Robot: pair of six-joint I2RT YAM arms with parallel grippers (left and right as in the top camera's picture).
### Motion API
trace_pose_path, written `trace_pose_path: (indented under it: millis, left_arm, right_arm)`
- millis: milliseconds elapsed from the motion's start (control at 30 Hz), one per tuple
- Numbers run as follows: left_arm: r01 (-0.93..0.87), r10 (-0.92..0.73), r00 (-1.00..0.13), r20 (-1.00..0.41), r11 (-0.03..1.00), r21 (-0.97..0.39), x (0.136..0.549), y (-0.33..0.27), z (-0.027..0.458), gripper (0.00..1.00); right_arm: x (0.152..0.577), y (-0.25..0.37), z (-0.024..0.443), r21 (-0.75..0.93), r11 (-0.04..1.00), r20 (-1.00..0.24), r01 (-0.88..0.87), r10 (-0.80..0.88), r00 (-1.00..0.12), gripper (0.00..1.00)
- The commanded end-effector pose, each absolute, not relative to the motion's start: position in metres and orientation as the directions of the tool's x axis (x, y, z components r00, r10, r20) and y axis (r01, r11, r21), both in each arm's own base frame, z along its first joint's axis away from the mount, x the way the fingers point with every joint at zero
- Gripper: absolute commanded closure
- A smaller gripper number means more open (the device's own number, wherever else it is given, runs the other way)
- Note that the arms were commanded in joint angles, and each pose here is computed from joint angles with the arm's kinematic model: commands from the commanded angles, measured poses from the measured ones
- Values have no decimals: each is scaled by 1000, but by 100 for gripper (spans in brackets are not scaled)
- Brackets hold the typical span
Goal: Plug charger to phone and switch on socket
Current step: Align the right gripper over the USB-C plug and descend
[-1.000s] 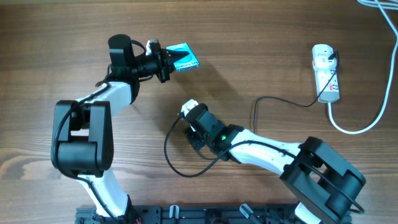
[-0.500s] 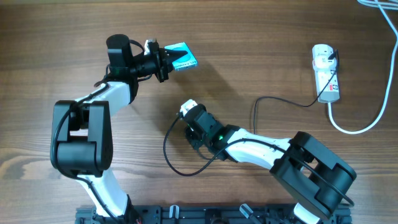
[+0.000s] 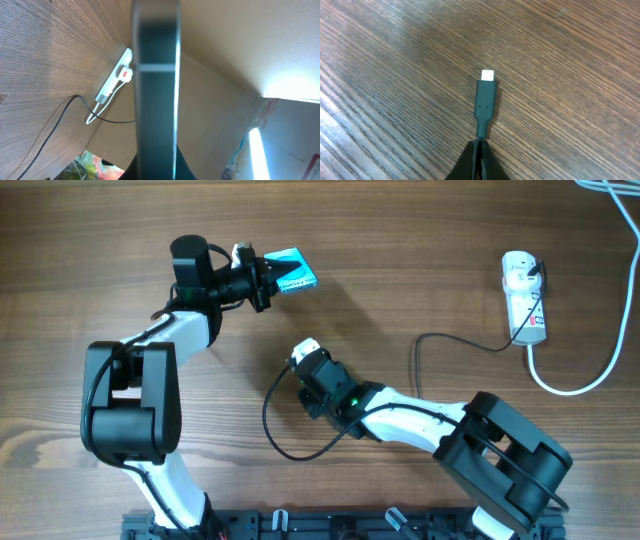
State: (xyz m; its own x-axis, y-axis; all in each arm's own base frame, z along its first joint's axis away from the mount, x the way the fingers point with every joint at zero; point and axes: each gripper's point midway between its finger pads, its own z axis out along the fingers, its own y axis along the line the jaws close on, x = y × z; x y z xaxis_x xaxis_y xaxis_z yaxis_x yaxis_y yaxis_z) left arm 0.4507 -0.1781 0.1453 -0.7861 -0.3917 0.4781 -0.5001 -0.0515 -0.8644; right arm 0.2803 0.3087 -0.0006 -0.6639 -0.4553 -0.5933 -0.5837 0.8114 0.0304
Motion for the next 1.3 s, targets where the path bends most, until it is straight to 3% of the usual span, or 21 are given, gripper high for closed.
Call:
trace_pose_path:
  millis: [0,167,400,700,900,967,1033,1133,1267]
  left_arm:
    - [-449,-390,-815,429,-44,-893,456,-176,155,96]
    - [-423,-390,-829,400,-31,-906,456,-176,154,96]
    - [-396,-395,-840,371,-19,-918,457,-176,154,96]
    - [-328,-400,-867,296,13,-944,457,-177,154,96]
    - [-317,-422,-863,279,20,-948,461,-176,152,96]
    - [-317,-434,-857,277,19,-948,463,-174,152,96]
    - [-316,-434,-857,277,19,-948,463,-174,152,96]
    - [-316,-436,-856,277,18,-948,463,-173,152,96]
    - [-298,-448,-856,257,23,-954,466,-166,152,96]
  right_arm:
    - [279,300,-14,55,869,-549,-491,-385,-742,96]
    - [271,291,-7,76,895,-515,-439,-342,-786,95]
    - [265,274,46,141,925,-527,-353,-232,-818,96]
    - [241,260,126,257,881,-582,-397,-187,-792,96]
    - [239,253,134,296,870,-569,-395,-172,-804,95]
    - [240,256,130,270,858,-577,-436,-219,-787,80]
    - [242,262,121,235,838,-583,-492,-283,-762,49]
    - [246,272,101,207,811,-571,-547,-354,-741,19]
    - [254,281,75,189,809,-550,-557,-383,-743,2]
